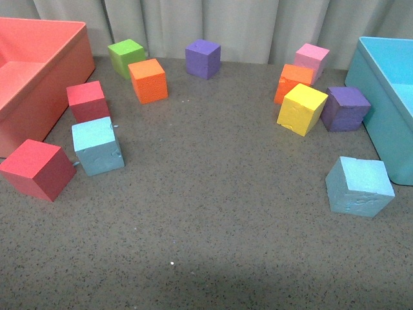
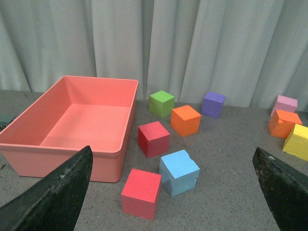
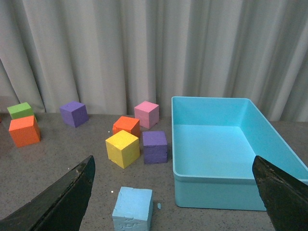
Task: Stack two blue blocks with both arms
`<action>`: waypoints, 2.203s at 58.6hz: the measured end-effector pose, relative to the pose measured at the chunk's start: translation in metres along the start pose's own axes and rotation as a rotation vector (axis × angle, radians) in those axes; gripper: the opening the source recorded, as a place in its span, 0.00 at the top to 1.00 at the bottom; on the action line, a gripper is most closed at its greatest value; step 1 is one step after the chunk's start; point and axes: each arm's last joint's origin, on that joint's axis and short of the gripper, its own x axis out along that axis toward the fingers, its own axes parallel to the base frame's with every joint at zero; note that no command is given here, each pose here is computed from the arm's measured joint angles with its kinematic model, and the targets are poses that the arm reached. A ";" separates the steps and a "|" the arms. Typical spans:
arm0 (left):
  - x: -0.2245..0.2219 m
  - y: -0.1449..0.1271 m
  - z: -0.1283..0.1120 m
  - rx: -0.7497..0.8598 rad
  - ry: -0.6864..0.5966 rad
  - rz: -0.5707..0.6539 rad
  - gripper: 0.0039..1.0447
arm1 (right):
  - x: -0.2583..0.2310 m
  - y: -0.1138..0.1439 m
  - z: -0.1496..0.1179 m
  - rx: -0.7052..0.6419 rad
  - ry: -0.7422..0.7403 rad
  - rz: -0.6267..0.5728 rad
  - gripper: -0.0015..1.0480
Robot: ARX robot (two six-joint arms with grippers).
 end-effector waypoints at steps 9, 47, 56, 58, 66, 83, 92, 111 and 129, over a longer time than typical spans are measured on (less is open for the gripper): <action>0.000 0.000 0.000 0.000 0.000 0.000 0.06 | 0.000 0.000 0.000 0.000 0.000 0.000 0.09; 0.000 0.000 0.000 0.000 0.000 0.000 0.06 | 0.109 0.020 -0.007 -0.020 0.651 -0.008 0.09; 0.000 0.000 0.000 0.000 0.000 0.000 0.06 | 0.152 0.027 -0.025 0.081 0.890 -0.008 0.09; 0.000 0.000 0.000 0.000 0.000 0.000 0.06 | 0.158 0.028 -0.029 0.095 0.926 -0.010 0.09; 0.000 0.000 0.000 0.000 0.000 0.000 0.06 | 0.176 0.032 -0.044 0.130 1.032 -0.033 0.09; 0.000 0.000 0.000 0.000 0.000 0.000 0.06 | 0.205 0.040 -0.067 0.105 1.152 -0.076 0.09; 0.000 0.000 0.000 0.000 0.000 0.000 0.06 | 0.226 0.045 -0.078 0.101 1.178 -0.068 0.09; 0.000 0.000 0.000 0.000 0.000 0.000 0.06 | 0.251 0.050 -0.093 0.081 1.235 -0.079 0.25; 0.000 0.000 0.000 0.000 0.000 0.000 0.06 | 0.253 0.051 -0.095 0.077 1.255 -0.073 0.54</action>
